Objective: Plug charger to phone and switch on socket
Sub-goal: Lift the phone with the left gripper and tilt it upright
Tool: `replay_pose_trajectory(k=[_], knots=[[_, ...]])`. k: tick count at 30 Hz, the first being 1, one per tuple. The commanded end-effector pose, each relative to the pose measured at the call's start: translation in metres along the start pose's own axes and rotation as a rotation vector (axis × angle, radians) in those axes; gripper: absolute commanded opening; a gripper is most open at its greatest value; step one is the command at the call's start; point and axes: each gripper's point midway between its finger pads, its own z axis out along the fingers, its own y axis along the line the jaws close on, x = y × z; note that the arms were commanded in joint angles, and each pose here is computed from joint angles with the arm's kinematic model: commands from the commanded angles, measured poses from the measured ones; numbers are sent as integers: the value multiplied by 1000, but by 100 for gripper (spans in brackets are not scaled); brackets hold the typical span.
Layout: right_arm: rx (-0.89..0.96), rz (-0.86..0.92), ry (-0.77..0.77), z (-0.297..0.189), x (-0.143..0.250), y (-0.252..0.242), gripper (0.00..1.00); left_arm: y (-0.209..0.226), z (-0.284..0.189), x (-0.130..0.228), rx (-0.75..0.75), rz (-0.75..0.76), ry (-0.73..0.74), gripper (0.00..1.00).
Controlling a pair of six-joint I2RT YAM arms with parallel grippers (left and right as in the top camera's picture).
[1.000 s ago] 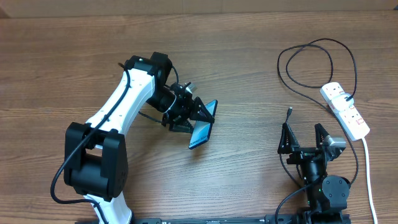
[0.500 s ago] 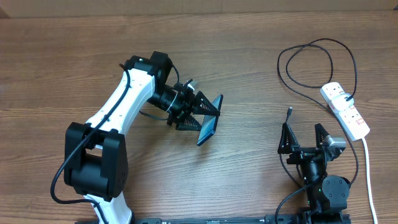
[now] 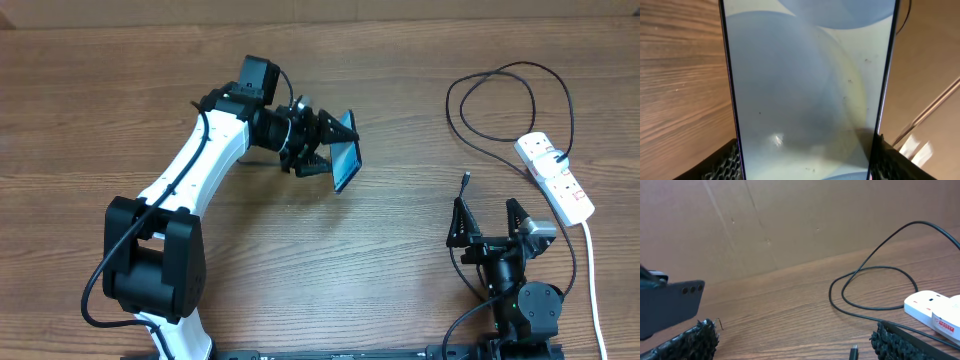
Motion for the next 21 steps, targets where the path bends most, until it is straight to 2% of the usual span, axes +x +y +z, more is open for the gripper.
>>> replay_pose_trajectory(k=[1, 6, 12, 21], knots=[[11, -1, -9, 0, 1, -3, 100, -14, -4, -4, 28, -127, -18, 40], [11, -1, -9, 0, 1, -3, 100, -18, -4, 1, 47, -122, 11, 40], [11, -1, -9, 0, 1, -3, 100, -18, -5, 22, 79, 12, 112, 42], [11, -1, -9, 0, 1, -3, 100, 20, -12, 63, -29, 79, 232, 43]])
